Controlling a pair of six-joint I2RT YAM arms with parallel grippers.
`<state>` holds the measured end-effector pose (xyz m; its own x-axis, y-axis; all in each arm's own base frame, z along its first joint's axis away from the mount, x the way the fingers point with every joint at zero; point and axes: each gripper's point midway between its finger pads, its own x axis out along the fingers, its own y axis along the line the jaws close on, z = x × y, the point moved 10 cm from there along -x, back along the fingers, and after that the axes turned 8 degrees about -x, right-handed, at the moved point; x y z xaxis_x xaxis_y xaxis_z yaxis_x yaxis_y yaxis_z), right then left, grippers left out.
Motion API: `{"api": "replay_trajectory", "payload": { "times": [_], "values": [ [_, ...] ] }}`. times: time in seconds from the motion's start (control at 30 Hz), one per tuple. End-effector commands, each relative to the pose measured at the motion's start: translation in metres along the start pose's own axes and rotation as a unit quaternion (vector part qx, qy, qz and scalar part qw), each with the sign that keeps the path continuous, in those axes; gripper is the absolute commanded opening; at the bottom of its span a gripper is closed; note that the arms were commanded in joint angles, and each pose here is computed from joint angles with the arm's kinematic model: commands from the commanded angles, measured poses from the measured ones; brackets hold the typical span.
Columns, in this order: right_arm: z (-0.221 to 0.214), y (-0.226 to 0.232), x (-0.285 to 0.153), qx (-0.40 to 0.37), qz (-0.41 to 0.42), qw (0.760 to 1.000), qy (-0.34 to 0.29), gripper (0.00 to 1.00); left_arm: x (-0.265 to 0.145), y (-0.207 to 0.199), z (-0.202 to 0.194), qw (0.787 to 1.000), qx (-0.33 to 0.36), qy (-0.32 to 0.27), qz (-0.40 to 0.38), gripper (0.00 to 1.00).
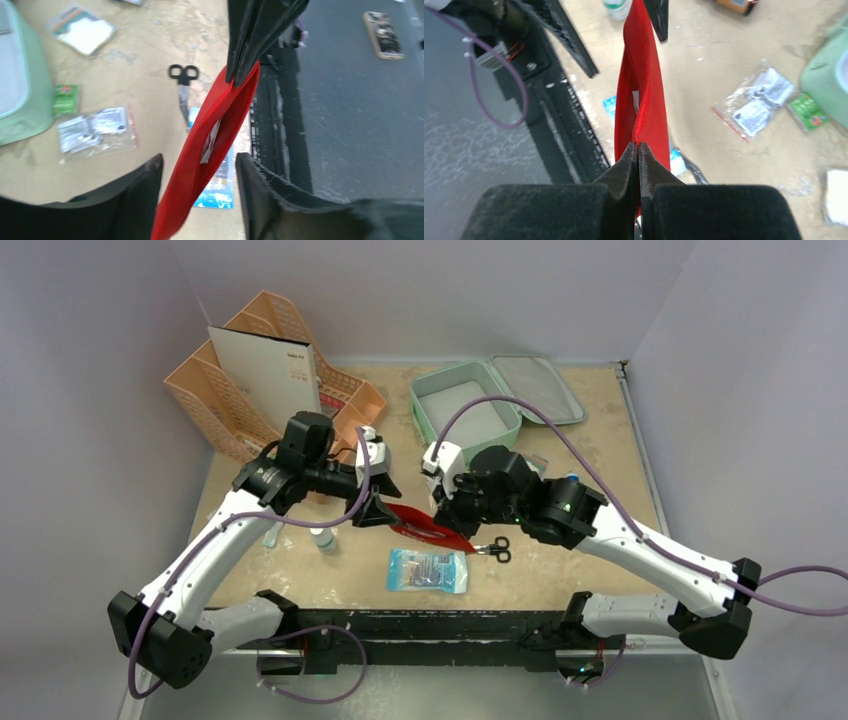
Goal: Organize the medicine kit
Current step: Adjust the medicine pouch, then pick up the medical item at the center of the board.
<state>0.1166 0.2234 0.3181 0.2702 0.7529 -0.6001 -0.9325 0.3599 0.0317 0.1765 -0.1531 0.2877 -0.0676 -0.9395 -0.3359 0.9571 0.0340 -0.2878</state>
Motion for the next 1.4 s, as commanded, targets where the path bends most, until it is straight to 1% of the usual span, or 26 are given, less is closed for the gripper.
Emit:
{"api": "replay_trajectory", "payload": {
  "times": [0.0,0.07,0.13,0.17,0.2,0.3,0.37,0.47,0.5,0.57,0.63,0.7,0.83,0.9,1.03,1.13,1.23,1.3,1.33,1.37],
  "values": [
    [0.008,-0.011,-0.014,0.028,-0.098,0.991,-0.089,0.00,-0.012,-0.001,0.016,0.993,-0.011,-0.027,0.111,0.59],
    [0.004,-0.013,-0.016,0.052,-0.127,0.984,-0.117,0.00,-0.017,0.003,0.021,0.982,-0.039,-0.038,0.179,0.64],
    [-0.001,-0.015,-0.017,0.079,-0.150,0.974,-0.150,0.00,-0.024,0.009,0.026,0.960,-0.084,-0.046,0.263,0.70],
    [-0.004,-0.015,-0.017,0.090,-0.159,0.970,-0.162,0.00,-0.031,0.014,0.028,0.938,-0.111,-0.046,0.325,0.73],
    [-0.005,-0.016,-0.018,0.102,-0.167,0.965,-0.176,0.00,-0.036,0.017,0.030,0.920,-0.129,-0.041,0.367,0.74],
    [-0.011,-0.019,-0.018,0.133,-0.194,0.949,-0.209,0.00,-0.052,0.022,0.035,0.857,-0.180,-0.046,0.481,0.77],
    [-0.015,-0.020,-0.016,0.149,-0.205,0.942,-0.220,0.00,-0.063,0.022,0.036,0.812,-0.202,-0.065,0.544,0.77],
    [-0.019,-0.022,-0.016,0.161,-0.222,0.934,-0.229,0.00,-0.079,0.019,0.033,0.747,-0.233,-0.104,0.614,0.79],
    [-0.020,-0.022,-0.015,0.162,-0.221,0.934,-0.229,0.00,-0.084,0.020,0.030,0.722,-0.246,-0.115,0.636,0.77],
    [-0.023,-0.022,-0.015,0.164,-0.220,0.934,-0.230,0.00,-0.096,0.023,0.020,0.665,-0.283,-0.124,0.680,0.67],
    [-0.025,-0.020,-0.017,0.165,-0.215,0.934,-0.234,0.00,-0.108,0.028,0.008,0.617,-0.329,-0.122,0.704,0.62],
    [-0.028,-0.018,-0.018,0.164,-0.205,0.935,-0.237,0.00,-0.119,0.034,-0.005,0.580,-0.372,-0.115,0.716,0.61],
    [-0.027,-0.016,-0.025,0.162,-0.197,0.934,-0.252,0.00,-0.131,0.043,-0.030,0.523,-0.409,-0.106,0.741,0.59],
    [-0.027,-0.014,-0.028,0.162,-0.188,0.935,-0.255,0.00,-0.137,0.047,-0.044,0.500,-0.422,-0.101,0.750,0.58],
    [-0.030,-0.011,-0.035,0.169,-0.174,0.933,-0.265,0.00,-0.148,0.060,-0.077,0.471,-0.473,-0.076,0.741,0.57],
    [-0.032,-0.009,-0.039,0.170,-0.166,0.932,-0.272,0.00,-0.152,0.071,-0.102,0.463,-0.511,-0.076,0.721,0.54],
    [-0.034,-0.007,-0.040,0.168,-0.160,0.935,-0.269,0.00,-0.154,0.078,-0.120,0.468,-0.536,-0.071,0.699,0.51],
    [-0.035,-0.007,-0.041,0.166,-0.161,0.935,-0.268,0.00,-0.154,0.085,-0.132,0.481,-0.544,-0.063,0.684,0.51],
    [-0.035,-0.007,-0.041,0.166,-0.160,0.936,-0.267,0.00,-0.155,0.088,-0.139,0.482,-0.550,-0.057,0.680,0.51],
    [-0.036,-0.007,-0.041,0.164,-0.160,0.937,-0.265,0.00,-0.157,0.091,-0.146,0.479,-0.558,-0.051,0.676,0.51]
  ]
}}
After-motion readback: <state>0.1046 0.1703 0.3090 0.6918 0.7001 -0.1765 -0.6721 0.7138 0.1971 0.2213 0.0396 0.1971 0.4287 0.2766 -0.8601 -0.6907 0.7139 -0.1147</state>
